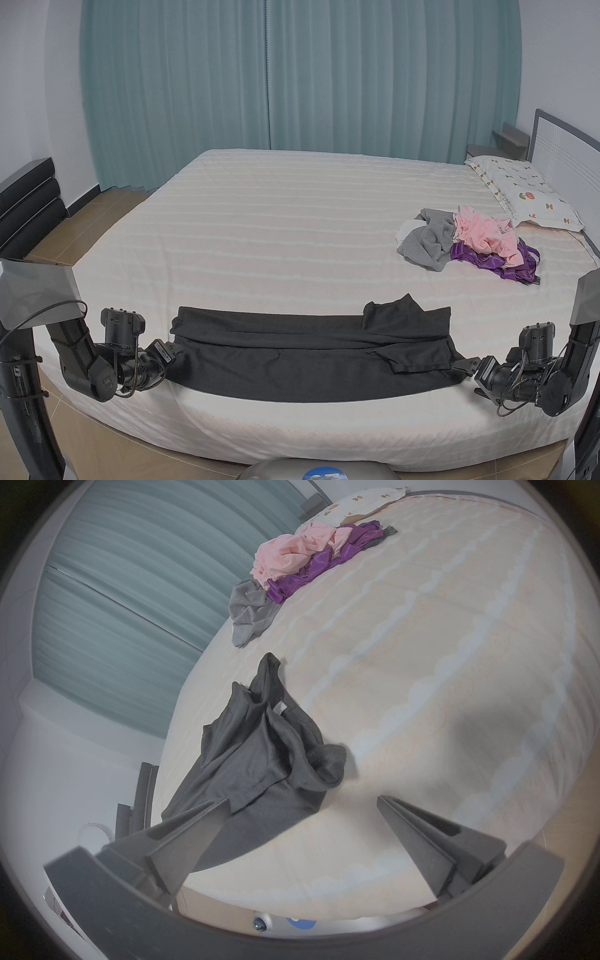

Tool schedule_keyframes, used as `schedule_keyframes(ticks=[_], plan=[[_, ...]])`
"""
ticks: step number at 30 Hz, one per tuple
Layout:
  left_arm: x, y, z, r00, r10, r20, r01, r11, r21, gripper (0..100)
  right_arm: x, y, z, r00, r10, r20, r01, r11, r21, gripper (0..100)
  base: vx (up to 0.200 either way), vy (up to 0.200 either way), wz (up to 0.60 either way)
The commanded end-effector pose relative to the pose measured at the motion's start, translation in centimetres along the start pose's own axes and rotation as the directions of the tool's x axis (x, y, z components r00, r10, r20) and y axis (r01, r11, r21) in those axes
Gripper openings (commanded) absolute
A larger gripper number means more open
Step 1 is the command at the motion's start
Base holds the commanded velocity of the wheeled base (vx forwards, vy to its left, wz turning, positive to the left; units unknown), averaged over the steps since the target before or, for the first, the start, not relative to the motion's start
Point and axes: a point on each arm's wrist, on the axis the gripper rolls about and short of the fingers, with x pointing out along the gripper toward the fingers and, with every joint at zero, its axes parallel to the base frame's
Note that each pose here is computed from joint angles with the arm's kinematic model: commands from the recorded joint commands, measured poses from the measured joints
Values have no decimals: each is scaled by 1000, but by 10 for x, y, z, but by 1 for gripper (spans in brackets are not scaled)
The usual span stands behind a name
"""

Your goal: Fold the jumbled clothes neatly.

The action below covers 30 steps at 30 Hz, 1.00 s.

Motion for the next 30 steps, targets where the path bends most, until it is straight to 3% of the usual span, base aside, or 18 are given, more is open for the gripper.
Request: schedule_keyframes(ticks=[1, 5, 15, 16, 30], plan=[[12, 4, -4, 1000, 23, -18, -23, 1000, -5, 0, 5, 0, -11, 999, -25, -35, 25, 1000, -3, 100, 0, 0, 0], [10, 3, -3, 1000, 18, -12, -18, 1000, -16, 0, 16, 1, -13, 998, -56, -14, 56, 998, 3, 100, 0, 0, 0], [10, 3, -3, 1000, 17, -11, -17, 1000, -18, 0, 46, 3, -18, 996, -42, 76, 42, 999, 2, 100, 0, 0, 0], [10, 3, -3, 1000, 17, -11, -17, 1000, -18, 0, 49, 5, -18, 996, -38, 82, 38, 999, 0, 0, 0, 0, 0], [8, 0, 0, 1000, 9, 7, -9, 1000, -15, 0, 25, 9, -16, 992, -24, 125, 23, 1000, 9, 0, 0, 0, 0]])
